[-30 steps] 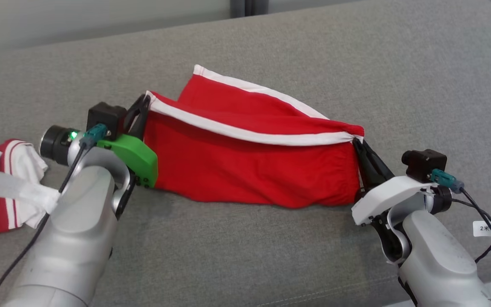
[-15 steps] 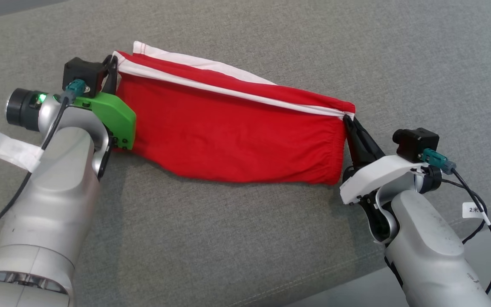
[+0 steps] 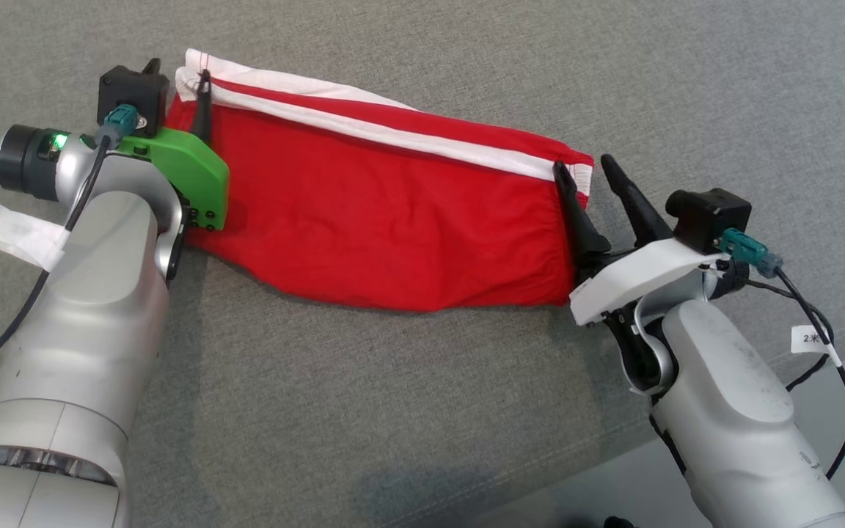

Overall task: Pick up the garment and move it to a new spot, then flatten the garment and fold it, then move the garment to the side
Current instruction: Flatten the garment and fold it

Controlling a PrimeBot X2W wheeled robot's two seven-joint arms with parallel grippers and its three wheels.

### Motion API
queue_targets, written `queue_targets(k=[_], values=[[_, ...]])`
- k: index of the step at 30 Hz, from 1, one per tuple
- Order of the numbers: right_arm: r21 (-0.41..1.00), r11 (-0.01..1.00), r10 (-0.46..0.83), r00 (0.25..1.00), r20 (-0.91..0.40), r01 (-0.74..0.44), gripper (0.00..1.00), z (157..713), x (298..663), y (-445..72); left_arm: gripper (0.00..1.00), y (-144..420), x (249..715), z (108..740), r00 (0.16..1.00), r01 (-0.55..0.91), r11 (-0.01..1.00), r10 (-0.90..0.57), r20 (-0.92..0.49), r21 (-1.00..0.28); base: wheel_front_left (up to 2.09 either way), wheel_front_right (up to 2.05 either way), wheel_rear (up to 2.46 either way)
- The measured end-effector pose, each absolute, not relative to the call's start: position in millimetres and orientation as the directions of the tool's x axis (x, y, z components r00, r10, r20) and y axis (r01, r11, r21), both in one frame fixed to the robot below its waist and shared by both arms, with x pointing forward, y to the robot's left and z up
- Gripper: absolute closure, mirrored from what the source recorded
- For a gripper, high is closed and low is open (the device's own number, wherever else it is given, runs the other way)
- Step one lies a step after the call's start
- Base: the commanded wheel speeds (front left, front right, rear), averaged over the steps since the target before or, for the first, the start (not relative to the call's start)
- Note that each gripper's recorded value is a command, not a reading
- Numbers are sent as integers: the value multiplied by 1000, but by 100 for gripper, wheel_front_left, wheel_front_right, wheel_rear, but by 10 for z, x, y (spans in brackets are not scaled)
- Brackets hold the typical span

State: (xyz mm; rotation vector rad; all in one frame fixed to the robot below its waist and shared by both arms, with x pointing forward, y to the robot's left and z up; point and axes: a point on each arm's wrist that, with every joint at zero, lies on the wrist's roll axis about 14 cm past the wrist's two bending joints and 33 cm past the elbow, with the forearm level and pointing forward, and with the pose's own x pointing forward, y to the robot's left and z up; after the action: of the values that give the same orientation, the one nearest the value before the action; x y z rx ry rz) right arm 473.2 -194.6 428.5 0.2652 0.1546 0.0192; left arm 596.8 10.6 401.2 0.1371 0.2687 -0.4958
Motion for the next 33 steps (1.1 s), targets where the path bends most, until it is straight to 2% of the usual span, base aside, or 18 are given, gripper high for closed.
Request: queue_targets(k=[4,9,17,23,24,25,26,33], values=[[230,973,22,995,-97,1,0,4433,4799,-2007,0,130,5947,4065,859,465,885,-443,-258,29,0,0,0],[206,977,-42,996,-78,57,0,4478,4680,-2197,0,207,5751,4005,857,446,894,-439,-268,-37,0,0,0],[202,974,-82,993,-89,98,0,4459,4475,-2290,0,398,5386,3752,835,405,910,-408,-368,-89,0,0,0],[199,974,-92,991,-92,109,0,4465,4396,-2328,2,387,5320,3643,815,405,910,-403,-417,-88,0,0,0],[198,974,-96,991,-95,113,0,4457,4379,-2340,54,358,5318,3638,811,411,907,-409,-419,-91,0,0,0],[198,973,-100,990,-98,118,0,4451,4363,-2353,83,334,5318,3635,808,413,905,-414,-419,-96,0,0,0],[197,973,-104,990,-98,121,0,4453,4353,-2367,100,313,5317,3634,805,418,903,-419,-419,-99,0,0,0],[217,966,-123,989,-86,139,0,4516,4250,-2410,100,286,5197,3676,806,396,906,-420,-417,-146,0,0,0]])
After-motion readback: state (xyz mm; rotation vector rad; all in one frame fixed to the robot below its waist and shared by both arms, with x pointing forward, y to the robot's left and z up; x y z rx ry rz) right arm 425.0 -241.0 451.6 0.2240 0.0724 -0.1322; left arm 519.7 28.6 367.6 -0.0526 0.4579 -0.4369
